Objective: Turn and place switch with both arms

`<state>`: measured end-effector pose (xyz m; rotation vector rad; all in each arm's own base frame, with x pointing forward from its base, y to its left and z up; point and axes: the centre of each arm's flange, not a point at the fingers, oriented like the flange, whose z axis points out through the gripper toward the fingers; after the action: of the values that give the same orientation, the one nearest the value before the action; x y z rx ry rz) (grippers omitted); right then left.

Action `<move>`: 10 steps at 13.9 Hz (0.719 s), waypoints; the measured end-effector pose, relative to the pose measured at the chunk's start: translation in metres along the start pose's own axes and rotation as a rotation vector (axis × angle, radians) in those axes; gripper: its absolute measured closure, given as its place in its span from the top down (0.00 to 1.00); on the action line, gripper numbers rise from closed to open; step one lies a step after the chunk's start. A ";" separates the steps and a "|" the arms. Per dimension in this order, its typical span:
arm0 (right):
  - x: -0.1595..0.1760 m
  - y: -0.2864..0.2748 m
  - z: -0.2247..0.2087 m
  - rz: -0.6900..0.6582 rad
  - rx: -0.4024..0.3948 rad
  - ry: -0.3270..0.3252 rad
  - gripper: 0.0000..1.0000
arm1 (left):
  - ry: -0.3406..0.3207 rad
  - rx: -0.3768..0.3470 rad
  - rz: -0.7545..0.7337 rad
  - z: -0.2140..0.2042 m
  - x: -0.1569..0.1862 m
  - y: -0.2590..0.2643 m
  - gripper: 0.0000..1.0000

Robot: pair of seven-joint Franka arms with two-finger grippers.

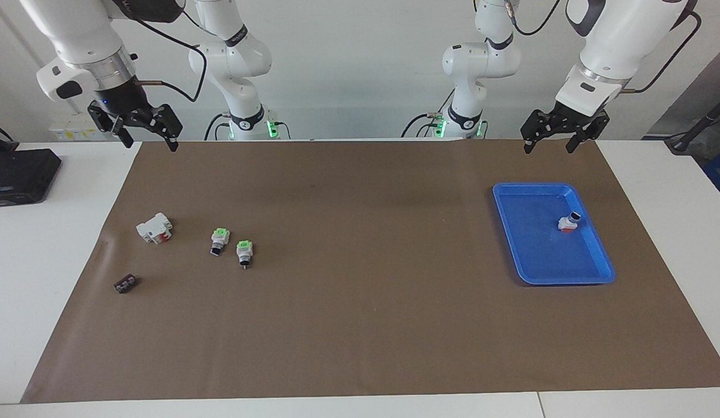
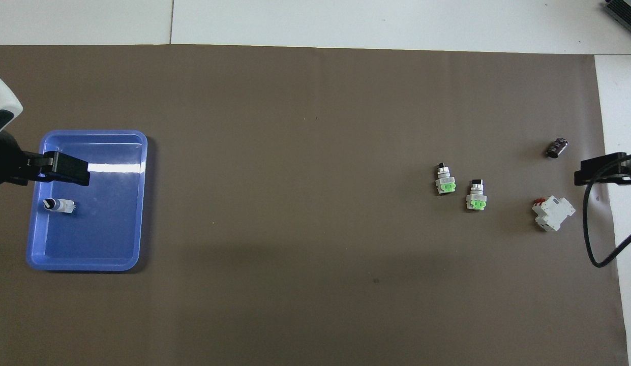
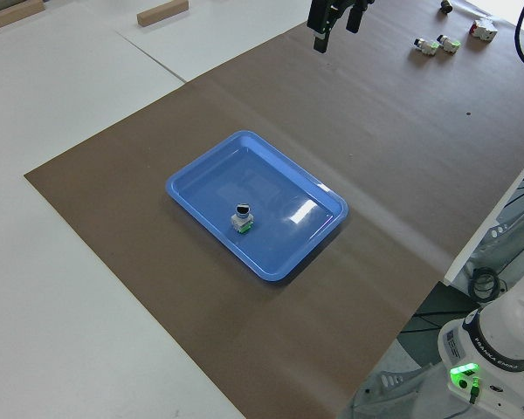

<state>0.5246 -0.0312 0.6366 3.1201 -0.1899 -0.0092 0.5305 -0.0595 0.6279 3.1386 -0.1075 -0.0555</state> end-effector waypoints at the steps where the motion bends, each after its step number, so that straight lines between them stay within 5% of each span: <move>1: 0.000 -0.001 0.001 -0.002 0.000 -0.001 1.00 | 0.000 0.000 0.000 0.000 0.000 0.000 1.00; 10: 0.001 -0.009 0.085 -0.076 0.013 0.106 1.00 | 0.000 0.000 0.000 0.000 0.000 0.000 1.00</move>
<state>0.5262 -0.0241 0.5515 3.1282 -0.0693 0.1574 0.5305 -0.0595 0.6279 3.1386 -0.1075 -0.0555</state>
